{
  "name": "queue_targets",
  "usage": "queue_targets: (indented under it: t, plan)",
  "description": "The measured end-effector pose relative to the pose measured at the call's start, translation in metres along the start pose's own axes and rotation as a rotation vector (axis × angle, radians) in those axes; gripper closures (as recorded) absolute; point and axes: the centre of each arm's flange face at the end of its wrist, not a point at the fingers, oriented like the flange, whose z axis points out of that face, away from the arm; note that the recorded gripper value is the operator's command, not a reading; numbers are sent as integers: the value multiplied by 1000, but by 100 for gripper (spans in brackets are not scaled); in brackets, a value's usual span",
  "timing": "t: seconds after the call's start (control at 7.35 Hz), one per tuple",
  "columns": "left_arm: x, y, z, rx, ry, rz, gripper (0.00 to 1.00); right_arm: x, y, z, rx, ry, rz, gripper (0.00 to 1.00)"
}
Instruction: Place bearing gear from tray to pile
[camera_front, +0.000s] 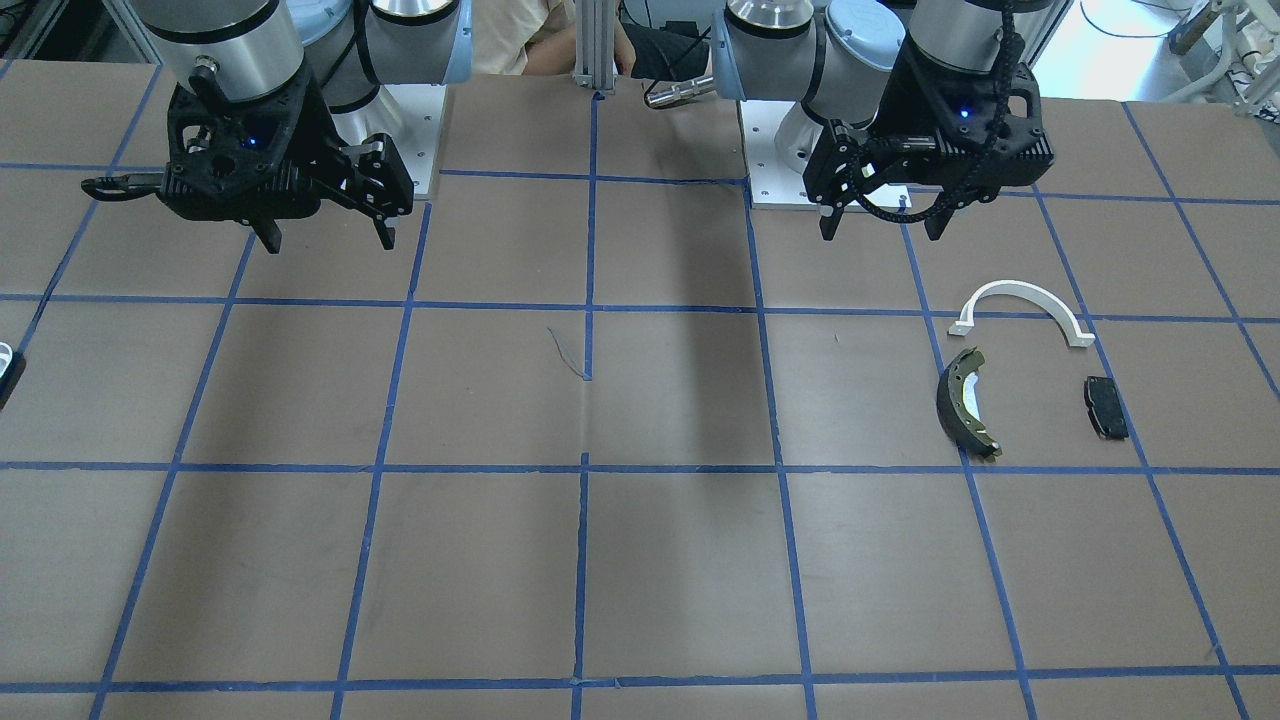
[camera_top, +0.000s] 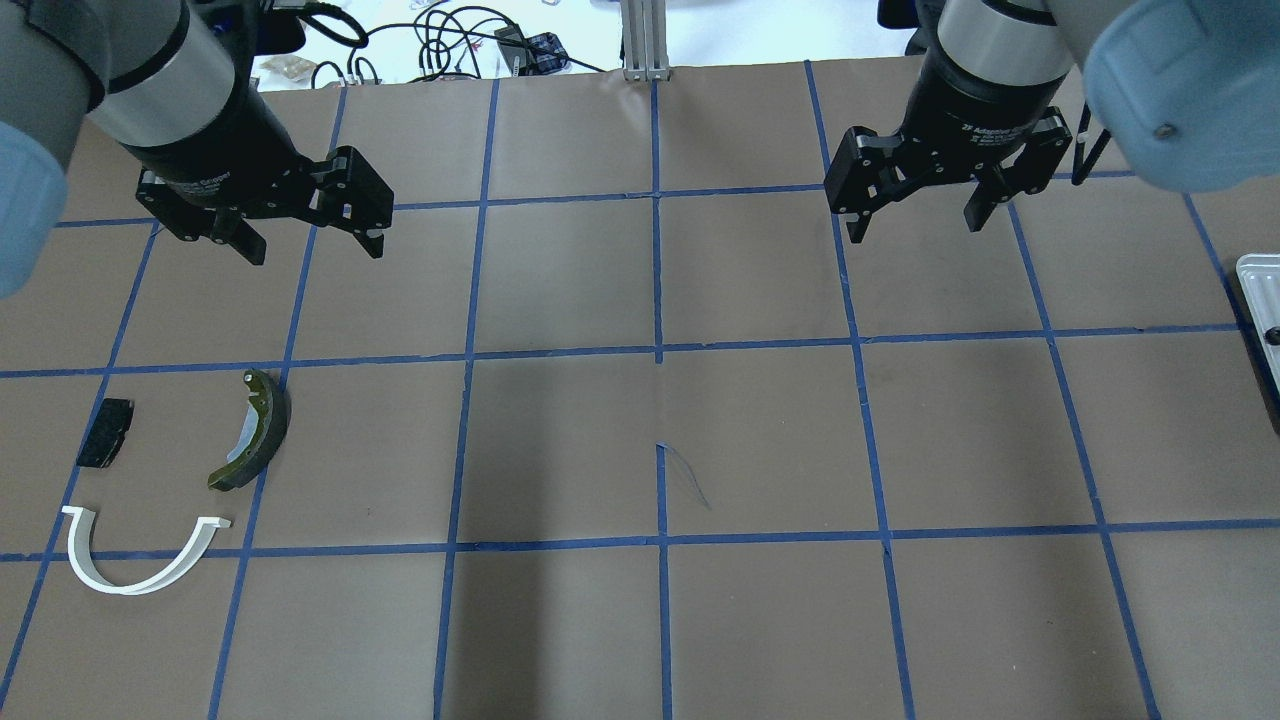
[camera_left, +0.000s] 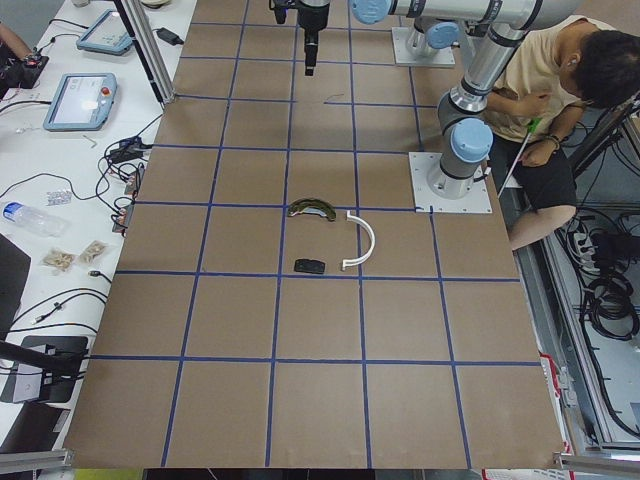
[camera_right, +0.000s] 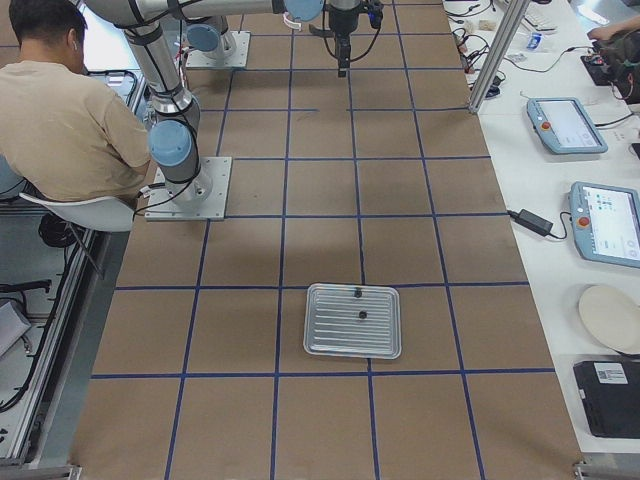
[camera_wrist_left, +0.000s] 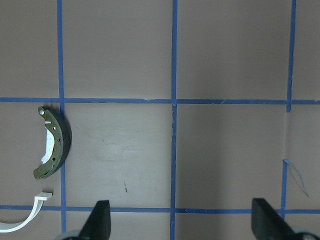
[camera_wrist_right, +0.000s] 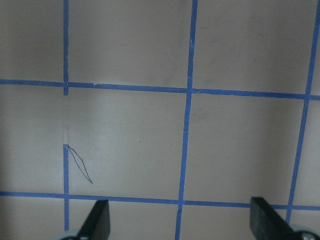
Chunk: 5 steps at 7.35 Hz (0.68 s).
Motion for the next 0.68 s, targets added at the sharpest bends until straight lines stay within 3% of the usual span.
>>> queue_targets:
  t: [0.41, 0.68]
  plan:
    - [0, 0, 0, 0, 0, 0, 0, 36, -12, 3, -3, 5, -66, 0]
    - [0, 0, -1, 1, -1, 1, 0, 124, -30, 15, -18, 2, -100, 0]
